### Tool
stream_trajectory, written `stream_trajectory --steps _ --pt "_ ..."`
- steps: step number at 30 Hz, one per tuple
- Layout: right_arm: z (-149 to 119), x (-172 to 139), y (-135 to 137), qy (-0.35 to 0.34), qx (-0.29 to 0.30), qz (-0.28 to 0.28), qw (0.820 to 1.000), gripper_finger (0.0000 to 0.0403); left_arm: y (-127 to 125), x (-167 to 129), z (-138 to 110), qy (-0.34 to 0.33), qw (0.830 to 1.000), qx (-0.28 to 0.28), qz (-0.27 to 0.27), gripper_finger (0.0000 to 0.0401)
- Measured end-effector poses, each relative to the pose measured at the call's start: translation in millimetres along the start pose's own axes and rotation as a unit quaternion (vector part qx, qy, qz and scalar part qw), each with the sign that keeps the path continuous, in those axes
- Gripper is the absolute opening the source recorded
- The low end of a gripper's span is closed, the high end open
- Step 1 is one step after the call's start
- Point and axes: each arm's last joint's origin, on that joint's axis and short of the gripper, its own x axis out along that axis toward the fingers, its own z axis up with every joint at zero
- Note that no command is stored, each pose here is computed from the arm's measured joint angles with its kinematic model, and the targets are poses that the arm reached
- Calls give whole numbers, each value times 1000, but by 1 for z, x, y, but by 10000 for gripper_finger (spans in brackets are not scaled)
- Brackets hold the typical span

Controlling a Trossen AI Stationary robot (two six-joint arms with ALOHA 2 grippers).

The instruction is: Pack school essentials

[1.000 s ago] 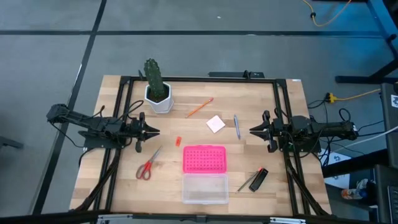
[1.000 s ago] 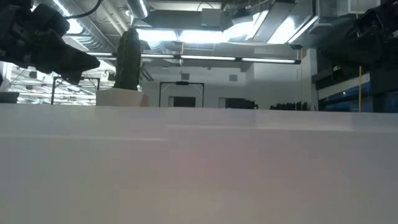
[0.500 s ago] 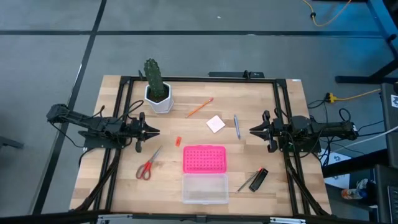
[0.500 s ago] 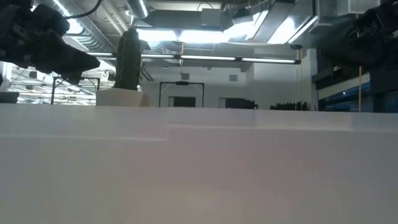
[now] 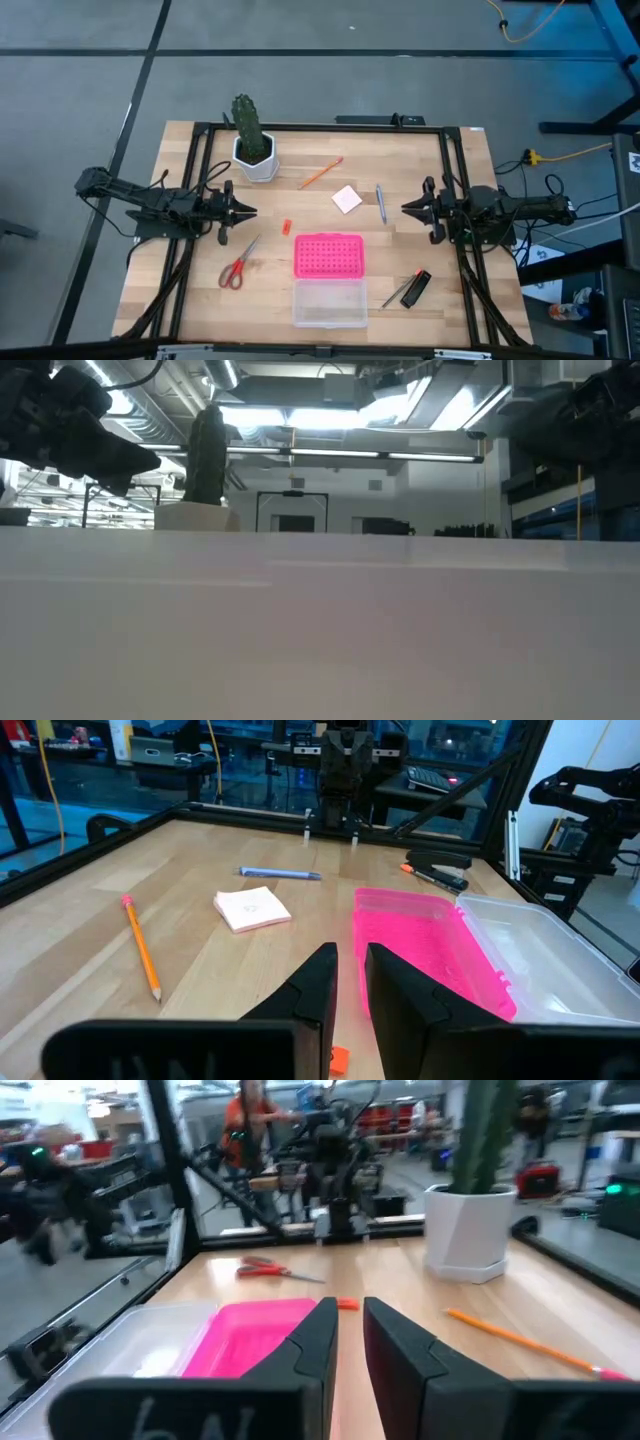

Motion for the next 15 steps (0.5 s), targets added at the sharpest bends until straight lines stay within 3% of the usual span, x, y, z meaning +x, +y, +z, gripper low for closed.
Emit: stream_trajectory --steps 4,8,12,15 --pt "8 0 0 -40 96 2 995 56 0 0 0 0 1000 0 0 50" --pt "17 -1 0 -87 270 11 959 56 0 0 0 0 1000 0 0 50" --pt "18 -2 -2 -112 301 -32 946 56 0 0 2 -12 1000 -6 -2 50" --pt "18 -3 -6 -138 366 -75 917 56 -1 0 6 -31 999 -37 -5 50"
